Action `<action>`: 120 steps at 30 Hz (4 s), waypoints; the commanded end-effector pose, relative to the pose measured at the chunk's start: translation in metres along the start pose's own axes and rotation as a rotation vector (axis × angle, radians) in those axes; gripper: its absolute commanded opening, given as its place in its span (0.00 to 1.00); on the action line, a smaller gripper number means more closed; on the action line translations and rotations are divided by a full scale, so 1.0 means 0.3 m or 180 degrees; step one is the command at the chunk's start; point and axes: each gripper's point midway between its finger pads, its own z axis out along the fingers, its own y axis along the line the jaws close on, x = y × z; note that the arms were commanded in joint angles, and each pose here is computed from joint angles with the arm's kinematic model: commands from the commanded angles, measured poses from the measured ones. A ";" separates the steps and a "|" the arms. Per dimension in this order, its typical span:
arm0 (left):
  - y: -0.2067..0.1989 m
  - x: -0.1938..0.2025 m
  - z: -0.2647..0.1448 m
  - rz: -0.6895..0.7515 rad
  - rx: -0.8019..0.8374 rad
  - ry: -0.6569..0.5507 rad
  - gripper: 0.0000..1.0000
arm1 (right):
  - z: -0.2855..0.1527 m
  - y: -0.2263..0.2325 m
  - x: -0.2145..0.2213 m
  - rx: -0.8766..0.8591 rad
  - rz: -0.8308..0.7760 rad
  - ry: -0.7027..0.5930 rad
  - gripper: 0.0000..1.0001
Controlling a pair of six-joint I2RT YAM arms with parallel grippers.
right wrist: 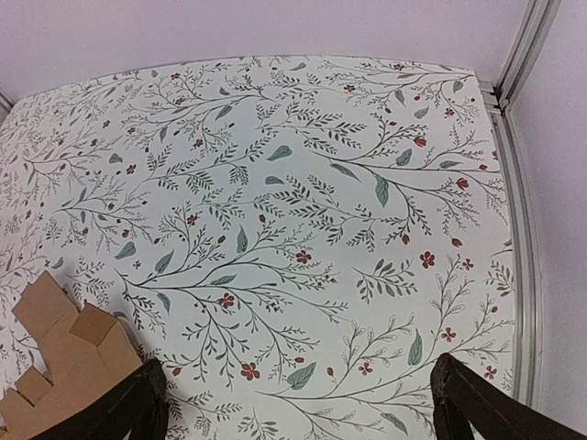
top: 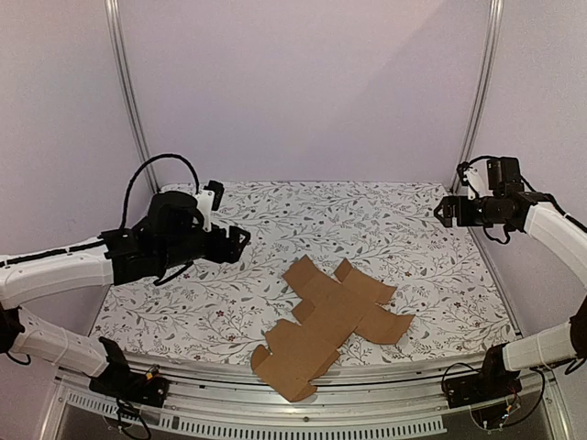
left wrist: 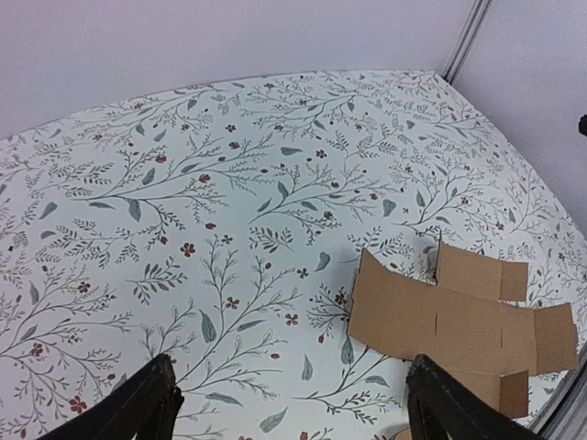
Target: Fold the paper box
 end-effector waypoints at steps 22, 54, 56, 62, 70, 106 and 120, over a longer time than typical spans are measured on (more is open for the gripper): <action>-0.217 0.346 0.505 -0.0255 0.0924 0.2221 0.76 | -0.063 0.228 0.112 -0.1341 -0.0793 0.0119 0.99; -0.070 0.211 0.481 -0.0845 0.0810 0.1381 0.00 | -0.014 0.257 0.158 -0.1600 -0.0773 0.0328 0.99; -0.075 0.219 0.484 -0.0807 0.0833 0.1345 0.00 | -0.010 0.258 0.160 -0.1612 -0.0765 0.0349 0.98; -0.146 0.203 0.477 -0.0502 0.1042 0.1073 0.00 | -0.019 0.291 0.129 -0.1639 -0.0938 0.0361 0.97; -0.258 0.148 0.399 -0.0018 0.1337 0.0603 0.00 | 0.019 0.387 0.027 -0.2073 -0.1192 0.1054 0.87; -0.354 0.135 0.264 0.0394 0.1709 0.0230 0.00 | 0.183 0.587 0.214 -0.2541 -0.1575 0.2060 0.63; -0.331 0.135 0.292 0.0315 0.1543 0.0208 0.00 | 0.151 0.645 0.233 -0.2608 -0.1672 0.2046 0.23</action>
